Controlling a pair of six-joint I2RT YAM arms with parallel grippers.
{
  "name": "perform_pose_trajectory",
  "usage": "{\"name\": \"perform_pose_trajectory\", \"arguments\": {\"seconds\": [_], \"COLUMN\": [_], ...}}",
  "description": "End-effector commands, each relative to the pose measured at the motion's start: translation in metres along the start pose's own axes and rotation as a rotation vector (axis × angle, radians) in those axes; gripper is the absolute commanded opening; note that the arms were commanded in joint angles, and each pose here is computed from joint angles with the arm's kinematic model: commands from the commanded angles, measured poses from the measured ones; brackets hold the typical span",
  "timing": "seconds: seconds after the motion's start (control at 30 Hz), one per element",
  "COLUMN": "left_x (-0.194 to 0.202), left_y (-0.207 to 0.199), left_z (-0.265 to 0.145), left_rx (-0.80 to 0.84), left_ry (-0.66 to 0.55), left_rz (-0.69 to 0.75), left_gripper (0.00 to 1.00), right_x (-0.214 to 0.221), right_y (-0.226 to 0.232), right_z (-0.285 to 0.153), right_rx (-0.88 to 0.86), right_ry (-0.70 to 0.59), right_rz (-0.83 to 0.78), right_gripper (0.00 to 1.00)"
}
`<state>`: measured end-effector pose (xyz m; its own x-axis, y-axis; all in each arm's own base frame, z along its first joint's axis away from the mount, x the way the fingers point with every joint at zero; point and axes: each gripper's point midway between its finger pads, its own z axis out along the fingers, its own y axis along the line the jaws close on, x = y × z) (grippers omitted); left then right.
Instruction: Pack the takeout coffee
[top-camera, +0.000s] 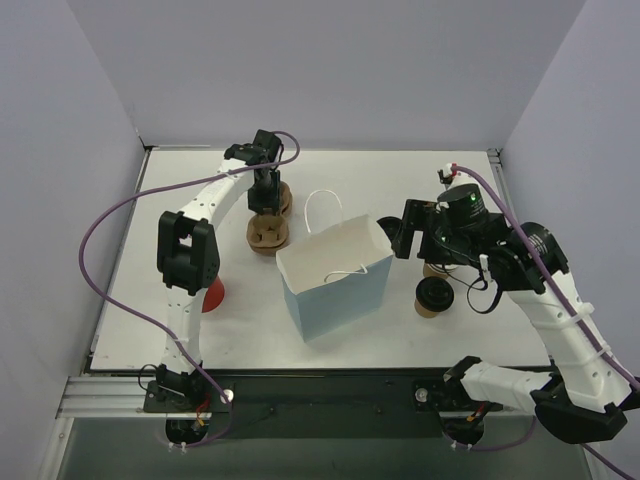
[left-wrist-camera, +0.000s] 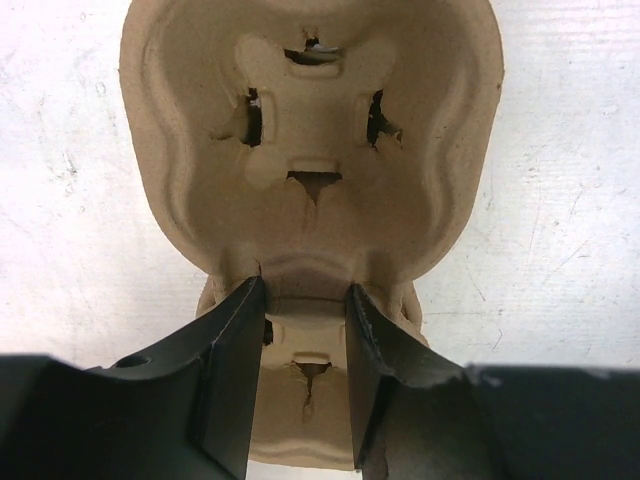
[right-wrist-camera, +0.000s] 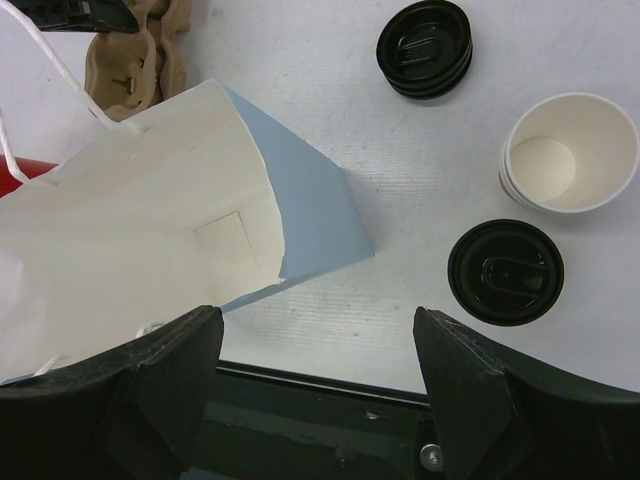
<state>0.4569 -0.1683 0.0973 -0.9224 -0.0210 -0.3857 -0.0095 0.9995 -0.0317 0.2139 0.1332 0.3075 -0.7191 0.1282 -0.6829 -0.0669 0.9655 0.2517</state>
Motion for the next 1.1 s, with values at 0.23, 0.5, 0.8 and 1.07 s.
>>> {"name": "perform_pose_trajectory", "arguments": {"seconds": [0.23,0.5,0.8,1.07], "left_x": [-0.052,-0.078,-0.063,0.006], "left_y": [-0.007,-0.031,-0.068,-0.098], "left_z": [-0.063,-0.155,-0.311,-0.423], "left_rx": [0.052,0.231,0.63,0.927], "left_ry": [-0.198,-0.351,-0.539,-0.662], "left_rz": [-0.005,-0.048,0.041,0.318], "left_gripper": [0.32,0.31,0.31,0.31], "right_x": [-0.003,-0.01,-0.026,-0.031], "right_y": [0.001,0.01,0.035,0.039], "right_z": [-0.003,-0.005,-0.03,-0.043], "right_rx": [0.008,-0.023,-0.195,-0.257], "right_ry": [0.007,0.005,-0.051,-0.102], "right_rz": [-0.021,-0.046,-0.161,-0.207], "right_gripper": [0.79,0.78,0.79,0.8]}}
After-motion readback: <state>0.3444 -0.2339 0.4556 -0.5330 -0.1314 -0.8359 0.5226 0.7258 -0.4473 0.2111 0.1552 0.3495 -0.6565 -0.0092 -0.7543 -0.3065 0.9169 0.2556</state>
